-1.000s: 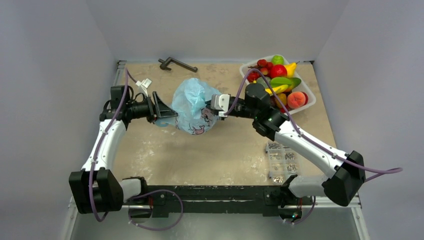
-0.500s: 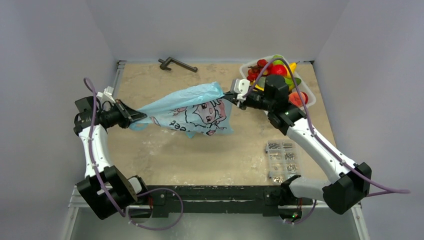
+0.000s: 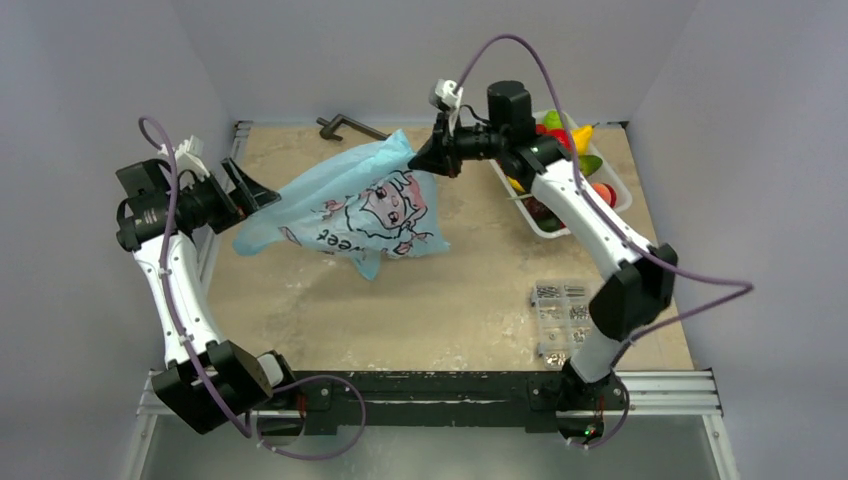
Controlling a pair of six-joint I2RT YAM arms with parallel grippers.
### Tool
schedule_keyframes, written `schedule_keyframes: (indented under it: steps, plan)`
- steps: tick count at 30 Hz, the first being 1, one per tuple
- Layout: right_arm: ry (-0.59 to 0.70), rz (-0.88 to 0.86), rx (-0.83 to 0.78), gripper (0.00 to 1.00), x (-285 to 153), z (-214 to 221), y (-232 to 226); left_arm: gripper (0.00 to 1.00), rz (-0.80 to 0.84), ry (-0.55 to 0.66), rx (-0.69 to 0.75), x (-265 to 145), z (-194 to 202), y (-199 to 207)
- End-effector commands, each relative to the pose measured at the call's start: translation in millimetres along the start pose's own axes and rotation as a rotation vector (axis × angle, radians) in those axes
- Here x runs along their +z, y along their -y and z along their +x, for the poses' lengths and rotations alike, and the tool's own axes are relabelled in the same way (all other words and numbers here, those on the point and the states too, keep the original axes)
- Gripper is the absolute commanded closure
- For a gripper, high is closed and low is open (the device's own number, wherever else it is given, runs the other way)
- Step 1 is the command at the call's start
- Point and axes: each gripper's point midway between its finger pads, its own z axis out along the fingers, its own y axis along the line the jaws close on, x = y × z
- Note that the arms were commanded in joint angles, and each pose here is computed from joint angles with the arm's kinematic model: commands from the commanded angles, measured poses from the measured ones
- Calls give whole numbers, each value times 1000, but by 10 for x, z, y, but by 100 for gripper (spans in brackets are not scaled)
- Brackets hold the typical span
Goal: Place the fake fruits into the plastic bag and tie a complex knot
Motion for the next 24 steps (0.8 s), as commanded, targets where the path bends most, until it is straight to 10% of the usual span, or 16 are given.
schedule_keyframes:
  steps: [1,5,11,24]
  plan:
    - [-131,-14,516,100,332,569,289,0,-169,98,140,-177,-392,-96]
    - [-123,149,628,97,657,867,844,0,-251,171,292,-290,-685,-132]
    - [-82,333,619,4,706,962,1417,0,-243,162,497,-289,-688,77]
    - [-245,244,638,1,-62,1476,769,0,-66,163,743,-531,-511,704]
